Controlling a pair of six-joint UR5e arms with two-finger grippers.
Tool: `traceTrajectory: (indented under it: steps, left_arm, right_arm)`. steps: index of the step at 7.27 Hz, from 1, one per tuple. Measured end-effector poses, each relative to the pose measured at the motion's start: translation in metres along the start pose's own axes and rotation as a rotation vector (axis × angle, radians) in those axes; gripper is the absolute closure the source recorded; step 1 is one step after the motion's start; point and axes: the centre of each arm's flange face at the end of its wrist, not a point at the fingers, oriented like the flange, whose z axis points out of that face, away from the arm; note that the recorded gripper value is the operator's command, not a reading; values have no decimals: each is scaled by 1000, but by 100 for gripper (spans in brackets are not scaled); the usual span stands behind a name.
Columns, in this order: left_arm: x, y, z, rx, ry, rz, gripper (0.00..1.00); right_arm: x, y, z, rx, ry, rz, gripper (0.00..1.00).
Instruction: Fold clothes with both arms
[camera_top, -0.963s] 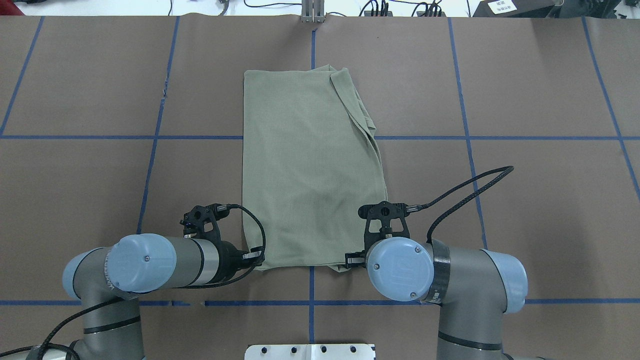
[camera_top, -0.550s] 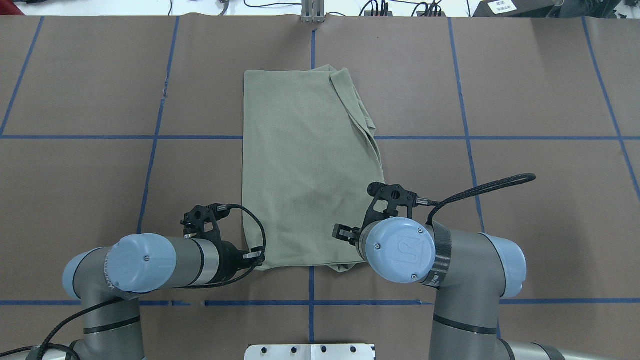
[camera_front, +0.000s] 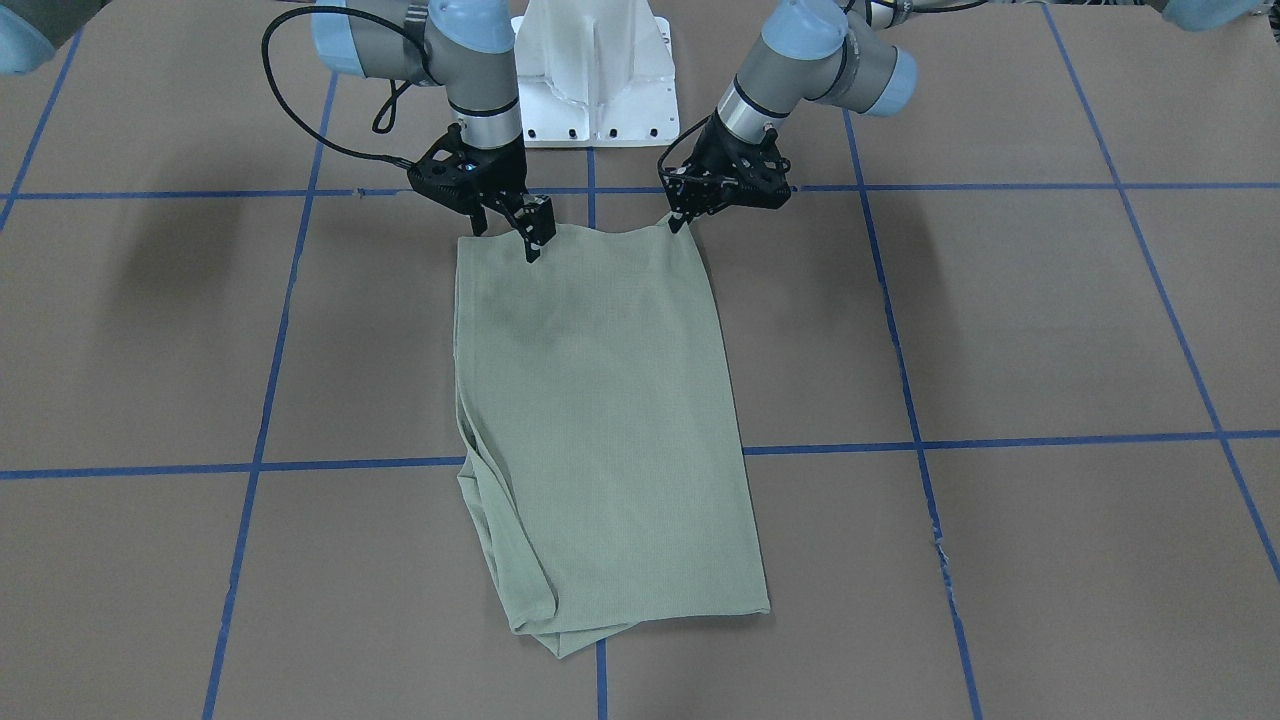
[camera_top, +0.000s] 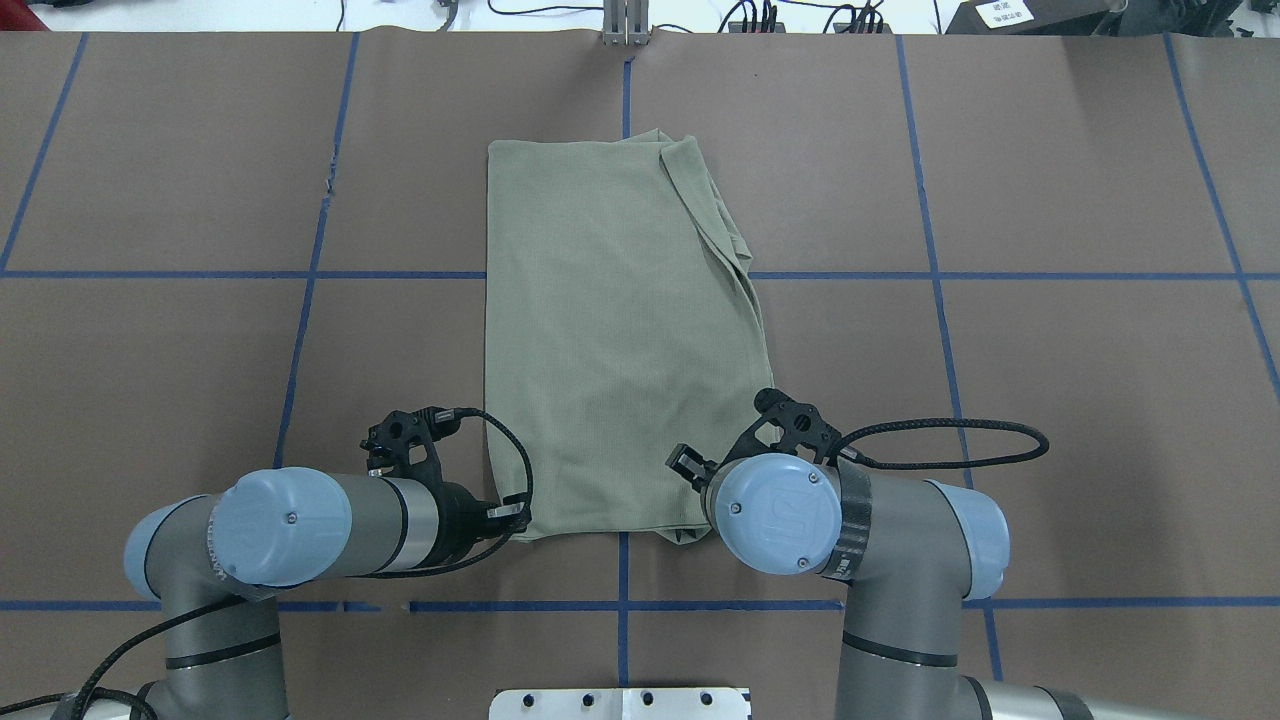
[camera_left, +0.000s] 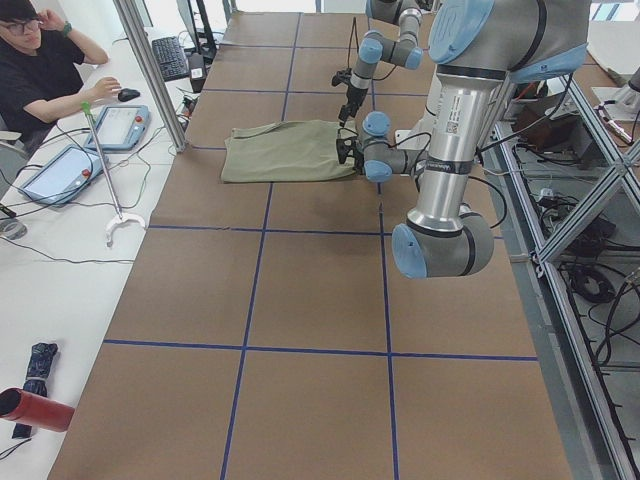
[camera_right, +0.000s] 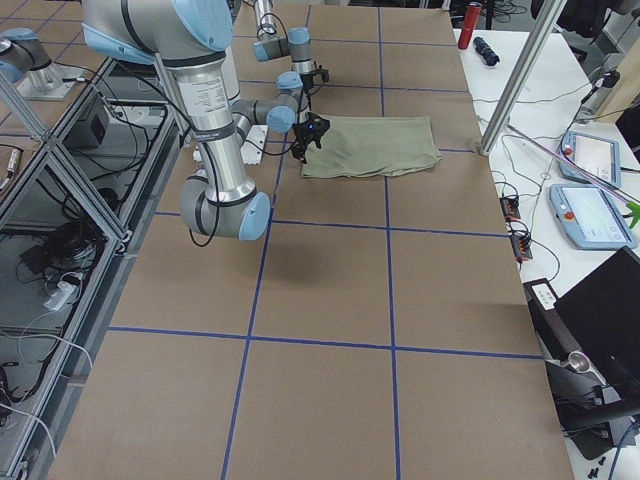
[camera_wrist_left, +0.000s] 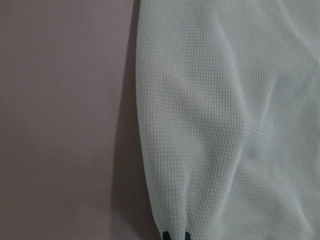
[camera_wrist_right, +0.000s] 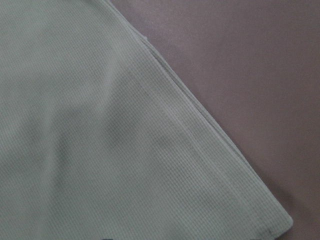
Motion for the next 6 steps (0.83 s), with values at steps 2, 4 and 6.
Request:
traceTrajectory:
  steps: [2, 4, 6]
  left_arm:
    - [0, 0, 0, 0, 1, 0, 100]
    - [-1, 0, 1, 0, -1, -1, 100]
    - [-1, 0, 2, 0, -4, -2, 100]
  right_arm:
    - [4, 12, 12, -5, 13, 5, 24]
    - [5, 17, 15, -4, 15, 8, 100]
    - [1, 21, 12, -1, 4, 13, 100]
